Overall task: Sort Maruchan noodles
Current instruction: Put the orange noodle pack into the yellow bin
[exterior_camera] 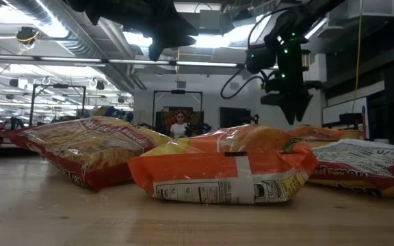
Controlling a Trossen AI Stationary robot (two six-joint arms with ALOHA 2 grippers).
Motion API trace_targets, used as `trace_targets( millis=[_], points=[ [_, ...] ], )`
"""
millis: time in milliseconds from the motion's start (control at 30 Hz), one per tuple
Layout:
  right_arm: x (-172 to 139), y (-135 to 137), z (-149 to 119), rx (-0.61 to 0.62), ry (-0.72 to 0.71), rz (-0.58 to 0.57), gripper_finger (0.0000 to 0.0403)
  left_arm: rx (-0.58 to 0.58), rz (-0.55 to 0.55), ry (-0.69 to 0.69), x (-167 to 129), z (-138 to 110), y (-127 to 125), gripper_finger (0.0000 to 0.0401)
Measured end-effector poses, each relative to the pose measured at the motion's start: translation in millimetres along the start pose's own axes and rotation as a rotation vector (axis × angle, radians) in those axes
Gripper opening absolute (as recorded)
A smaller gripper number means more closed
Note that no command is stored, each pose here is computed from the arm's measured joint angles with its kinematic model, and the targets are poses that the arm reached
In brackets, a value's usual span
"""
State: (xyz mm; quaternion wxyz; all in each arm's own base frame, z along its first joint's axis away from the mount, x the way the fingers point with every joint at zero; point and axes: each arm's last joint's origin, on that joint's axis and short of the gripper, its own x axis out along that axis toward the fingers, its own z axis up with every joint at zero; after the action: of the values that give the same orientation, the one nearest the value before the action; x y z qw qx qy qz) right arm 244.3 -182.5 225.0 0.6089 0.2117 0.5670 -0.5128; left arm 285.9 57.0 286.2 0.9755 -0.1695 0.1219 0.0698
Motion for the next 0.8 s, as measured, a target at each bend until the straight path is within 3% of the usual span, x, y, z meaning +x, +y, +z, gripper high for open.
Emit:
trace_targets(
  millis=[267,800],
  points=[
    [-11,-6,-7,0.022,0.082,-0.026,0.0142,-0.002,0.007,0.021,0,-2,1,0.01],
    [-5,-4,-8,0.024,0.093,-0.102,0.0143,0.006,0.044,0.009,0,-2,2,0.01]
  ],
)
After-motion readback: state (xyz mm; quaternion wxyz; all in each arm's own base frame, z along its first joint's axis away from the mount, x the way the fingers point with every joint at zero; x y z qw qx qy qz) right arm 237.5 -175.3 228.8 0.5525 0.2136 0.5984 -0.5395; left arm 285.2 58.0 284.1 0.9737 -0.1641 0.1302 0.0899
